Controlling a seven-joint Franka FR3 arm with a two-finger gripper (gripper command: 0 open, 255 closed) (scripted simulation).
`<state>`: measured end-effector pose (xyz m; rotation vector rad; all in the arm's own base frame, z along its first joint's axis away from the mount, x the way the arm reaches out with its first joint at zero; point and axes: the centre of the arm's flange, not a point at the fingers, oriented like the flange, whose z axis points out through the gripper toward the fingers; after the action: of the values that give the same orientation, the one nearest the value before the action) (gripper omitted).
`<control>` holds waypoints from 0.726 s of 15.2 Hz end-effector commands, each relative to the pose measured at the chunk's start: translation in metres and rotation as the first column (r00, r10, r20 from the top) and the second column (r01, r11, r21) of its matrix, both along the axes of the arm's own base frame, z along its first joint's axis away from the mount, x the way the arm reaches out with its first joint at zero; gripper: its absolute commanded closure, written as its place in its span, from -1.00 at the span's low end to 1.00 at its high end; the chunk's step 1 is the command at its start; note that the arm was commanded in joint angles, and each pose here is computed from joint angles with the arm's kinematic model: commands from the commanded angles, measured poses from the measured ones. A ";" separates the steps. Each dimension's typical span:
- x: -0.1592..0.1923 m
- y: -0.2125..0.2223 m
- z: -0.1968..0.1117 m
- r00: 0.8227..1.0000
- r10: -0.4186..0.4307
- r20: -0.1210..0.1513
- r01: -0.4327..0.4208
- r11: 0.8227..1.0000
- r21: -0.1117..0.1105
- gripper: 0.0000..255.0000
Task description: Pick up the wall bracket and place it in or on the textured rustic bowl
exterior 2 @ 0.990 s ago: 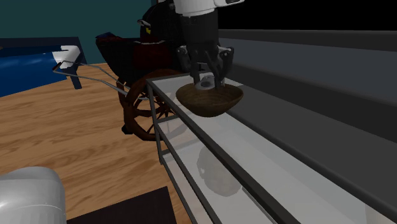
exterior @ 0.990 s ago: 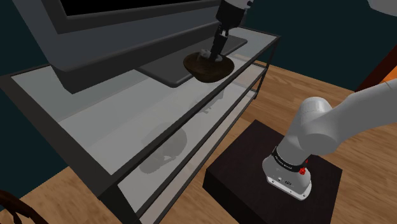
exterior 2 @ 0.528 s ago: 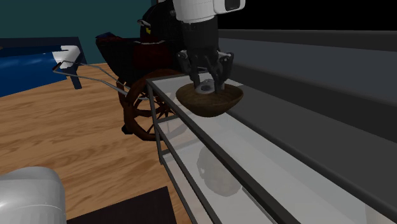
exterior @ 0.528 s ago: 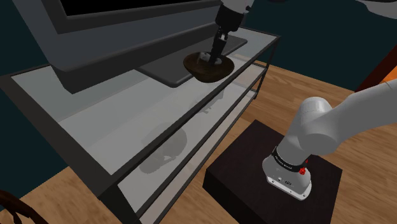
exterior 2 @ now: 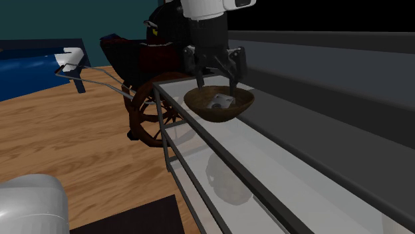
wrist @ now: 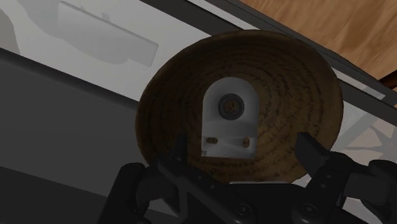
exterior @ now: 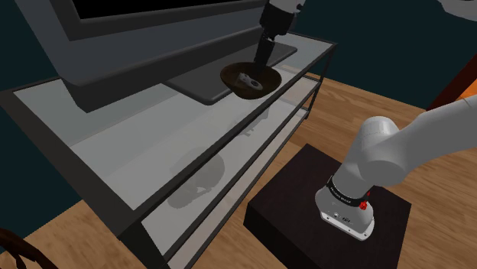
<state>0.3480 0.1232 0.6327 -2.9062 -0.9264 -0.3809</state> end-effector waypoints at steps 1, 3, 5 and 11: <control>-0.004 -0.003 0.019 1.000 0.000 0.000 0.000 1.000 0.000 -1.00; -0.010 -0.006 0.042 1.000 0.000 0.000 0.000 1.000 0.000 -1.00; -0.010 -0.006 0.042 1.000 0.000 0.000 0.000 1.000 0.000 -1.00; -0.010 -0.006 0.042 1.000 0.000 0.000 0.000 1.000 0.000 -1.00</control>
<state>0.3385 0.1168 0.6747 -2.9063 -0.9264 -0.3804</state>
